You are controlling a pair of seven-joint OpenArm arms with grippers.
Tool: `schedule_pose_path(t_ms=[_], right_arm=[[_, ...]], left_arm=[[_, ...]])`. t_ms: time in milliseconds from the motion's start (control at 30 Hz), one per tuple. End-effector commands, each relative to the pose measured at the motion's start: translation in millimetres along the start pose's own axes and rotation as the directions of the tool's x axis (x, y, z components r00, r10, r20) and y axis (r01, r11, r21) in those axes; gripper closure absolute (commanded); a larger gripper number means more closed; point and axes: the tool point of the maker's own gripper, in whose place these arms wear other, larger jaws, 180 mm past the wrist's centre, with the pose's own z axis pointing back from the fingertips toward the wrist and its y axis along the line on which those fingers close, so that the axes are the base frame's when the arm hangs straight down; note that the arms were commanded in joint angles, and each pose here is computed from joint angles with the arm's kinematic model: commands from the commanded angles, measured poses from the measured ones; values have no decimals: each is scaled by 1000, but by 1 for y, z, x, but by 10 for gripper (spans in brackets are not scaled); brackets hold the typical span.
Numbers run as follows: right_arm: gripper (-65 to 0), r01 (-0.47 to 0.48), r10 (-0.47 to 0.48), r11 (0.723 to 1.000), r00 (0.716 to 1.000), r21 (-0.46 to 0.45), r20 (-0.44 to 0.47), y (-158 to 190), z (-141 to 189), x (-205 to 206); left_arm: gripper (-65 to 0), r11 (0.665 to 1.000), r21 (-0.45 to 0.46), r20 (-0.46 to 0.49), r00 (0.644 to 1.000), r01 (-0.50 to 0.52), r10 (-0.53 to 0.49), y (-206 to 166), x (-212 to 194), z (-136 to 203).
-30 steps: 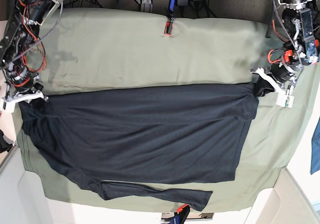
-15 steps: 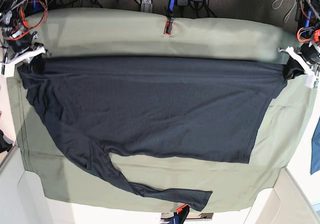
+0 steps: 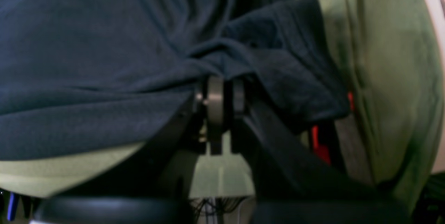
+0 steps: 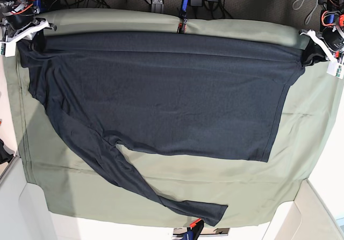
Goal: Fold the T-shirt properly
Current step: 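Drag the shirt with both grippers back toward the robot, then grasp the shirt hem corners with both grippers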
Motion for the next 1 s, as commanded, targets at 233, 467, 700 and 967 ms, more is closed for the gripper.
schedule_pose_path(t_ms=[233, 467, 700, 967], right_arm=[[-287, -18, 18, 1000, 998, -13, 58, -4, 4, 15], [-287, -13, 14, 1000, 998, -21, 59, -6, 5, 16], [-287, 13, -5, 998, 992, -66, 124, -24, 19, 32], [-287, -15, 43, 994, 964, -104, 264, -39, 27, 88]], left_arm=[[-69, 999, 12, 59, 998, 30, -30, 6, 19, 5], [-318, 999, 12, 23, 999, 30, -30, 6, 12, 5], [-318, 999, 39, 53, 999, 0, -2, 17, 20, 14], [-318, 998, 51, 191, 981, -38, 28, 38, 63, 37]])
